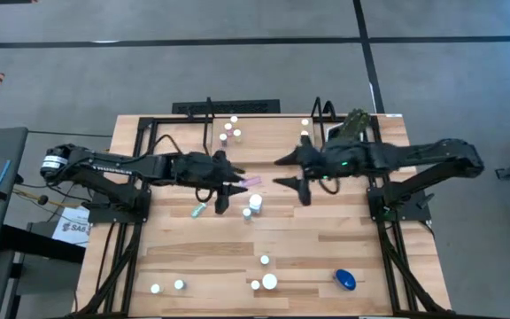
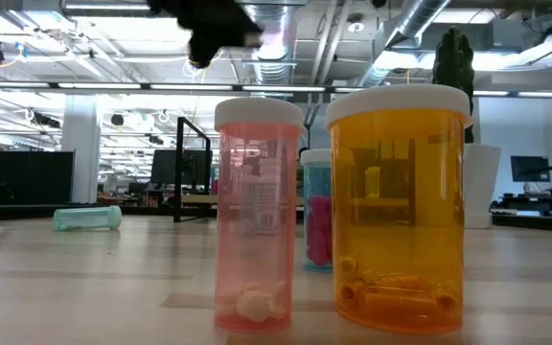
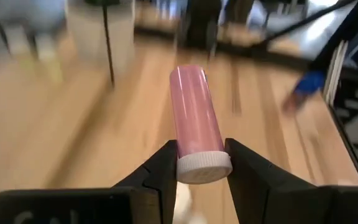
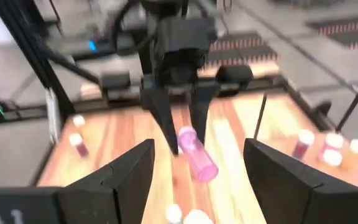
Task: Pick and place medicine bottles onto shelf by color
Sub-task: Put the pink pill bottle on the shelf
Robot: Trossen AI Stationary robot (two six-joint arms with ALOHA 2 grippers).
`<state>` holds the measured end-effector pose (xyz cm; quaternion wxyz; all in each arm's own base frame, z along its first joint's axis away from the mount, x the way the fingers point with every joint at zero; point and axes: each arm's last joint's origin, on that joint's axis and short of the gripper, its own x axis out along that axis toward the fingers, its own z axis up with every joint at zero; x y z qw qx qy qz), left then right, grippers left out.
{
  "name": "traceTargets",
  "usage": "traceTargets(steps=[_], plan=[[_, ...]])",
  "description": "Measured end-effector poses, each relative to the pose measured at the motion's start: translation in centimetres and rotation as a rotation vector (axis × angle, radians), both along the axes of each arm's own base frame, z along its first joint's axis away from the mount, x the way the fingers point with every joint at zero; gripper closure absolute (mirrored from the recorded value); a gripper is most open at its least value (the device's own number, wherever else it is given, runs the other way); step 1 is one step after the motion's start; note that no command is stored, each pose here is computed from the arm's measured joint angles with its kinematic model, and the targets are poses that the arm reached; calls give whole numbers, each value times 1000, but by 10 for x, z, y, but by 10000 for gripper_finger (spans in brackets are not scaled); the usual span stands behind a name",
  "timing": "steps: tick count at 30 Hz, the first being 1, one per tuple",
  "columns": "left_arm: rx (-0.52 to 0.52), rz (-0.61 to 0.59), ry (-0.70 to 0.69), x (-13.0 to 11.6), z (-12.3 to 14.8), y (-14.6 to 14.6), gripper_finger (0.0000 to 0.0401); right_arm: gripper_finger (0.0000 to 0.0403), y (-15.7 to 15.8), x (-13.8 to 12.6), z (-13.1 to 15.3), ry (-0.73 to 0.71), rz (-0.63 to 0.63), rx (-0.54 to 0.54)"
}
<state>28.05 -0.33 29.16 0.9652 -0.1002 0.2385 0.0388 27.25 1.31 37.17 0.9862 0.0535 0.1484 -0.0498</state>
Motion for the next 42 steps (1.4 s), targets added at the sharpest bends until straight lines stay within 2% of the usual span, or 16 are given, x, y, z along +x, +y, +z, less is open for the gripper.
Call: traceTargets(steps=[6,11,14,20,25,30,34,42], plan=[[-266,49,320,-18,-24,8,302,133,-7,19,-29,157,-38,14],[-419,124,590,-39,-39,6,302,133,-15,25,-36,185,-66,20],[-472,194,751,-53,-45,6,302,133,-20,25,-37,194,-81,21],[-493,364,1054,-82,-51,5,302,133,-26,24,-36,192,-102,23],[-485,433,1165,-93,-51,5,302,133,-28,24,-37,194,-104,14],[-522,415,1233,-87,-59,4,301,133,-28,24,-37,195,-101,8],[-551,324,1360,-76,-77,1,297,133,-28,24,-38,209,-100,7],[-481,191,1511,-60,-109,1,295,133,-28,23,-39,219,-100,7]])
